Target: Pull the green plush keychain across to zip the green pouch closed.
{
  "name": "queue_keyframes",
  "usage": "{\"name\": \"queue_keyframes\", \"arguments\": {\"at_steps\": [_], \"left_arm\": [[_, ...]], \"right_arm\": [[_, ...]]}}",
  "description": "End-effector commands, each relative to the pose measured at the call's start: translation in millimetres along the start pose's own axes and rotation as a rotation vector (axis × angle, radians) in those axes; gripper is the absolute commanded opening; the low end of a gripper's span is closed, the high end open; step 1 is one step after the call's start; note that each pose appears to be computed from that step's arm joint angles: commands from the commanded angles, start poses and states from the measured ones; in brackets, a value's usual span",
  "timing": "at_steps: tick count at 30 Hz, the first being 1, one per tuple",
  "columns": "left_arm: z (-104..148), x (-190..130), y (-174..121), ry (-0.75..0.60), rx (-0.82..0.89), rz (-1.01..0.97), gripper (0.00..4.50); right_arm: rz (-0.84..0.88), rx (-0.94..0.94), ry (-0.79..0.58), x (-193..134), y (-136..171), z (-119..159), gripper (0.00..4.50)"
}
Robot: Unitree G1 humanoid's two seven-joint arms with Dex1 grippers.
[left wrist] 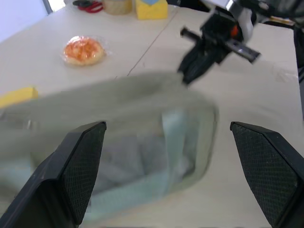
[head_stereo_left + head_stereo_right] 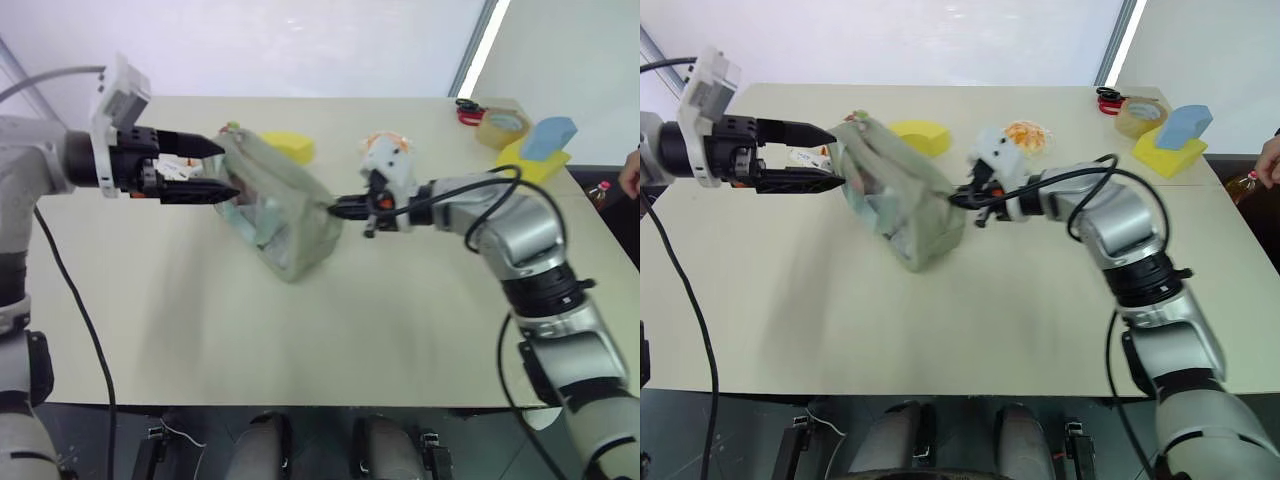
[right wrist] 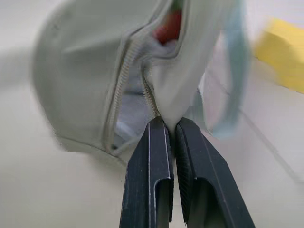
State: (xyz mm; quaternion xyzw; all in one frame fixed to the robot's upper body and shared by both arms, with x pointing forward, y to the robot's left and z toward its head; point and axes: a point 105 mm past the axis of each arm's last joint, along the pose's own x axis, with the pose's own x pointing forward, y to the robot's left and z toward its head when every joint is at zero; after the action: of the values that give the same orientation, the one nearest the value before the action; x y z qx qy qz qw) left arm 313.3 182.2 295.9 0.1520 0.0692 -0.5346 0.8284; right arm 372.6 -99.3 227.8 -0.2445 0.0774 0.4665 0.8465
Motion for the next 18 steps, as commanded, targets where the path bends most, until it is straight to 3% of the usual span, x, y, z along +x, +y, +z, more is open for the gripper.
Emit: {"name": "queue_keyframes", "arguments": {"at_steps": [1, 7, 10, 14, 18], "left_arm": [[11.4, -3.8, -1.5, -0.033, 0.059, 0.008, 4.5], [11.0, 0.8, 1.6, -0.037, 0.066, 0.003, 4.5], [12.1, 0.4, 2.6, -0.04, 0.068, 0.001, 4.5], [11.5, -4.0, 5.3, -0.039, 0.069, 0.01, 4.5], [7.5, -10.8, 7.3, -0.03, 0.062, 0.032, 4.5]], "right_arm": [[-0.099, -0.129, 0.023, -24.0, -35.1, 7.1, 0.03], [-0.126, -0.18, 0.037, -25.9, -56.8, -0.1, 0.03], [-0.095, -0.165, 0.039, -24.8, -53.7, -3.1, 1.07], [-0.124, -0.185, 0.079, -40.8, -61.1, -8.2, 2.99], [-0.22, -0.212, 0.076, -73.9, -81.9, 15.9, 2.99]]}}
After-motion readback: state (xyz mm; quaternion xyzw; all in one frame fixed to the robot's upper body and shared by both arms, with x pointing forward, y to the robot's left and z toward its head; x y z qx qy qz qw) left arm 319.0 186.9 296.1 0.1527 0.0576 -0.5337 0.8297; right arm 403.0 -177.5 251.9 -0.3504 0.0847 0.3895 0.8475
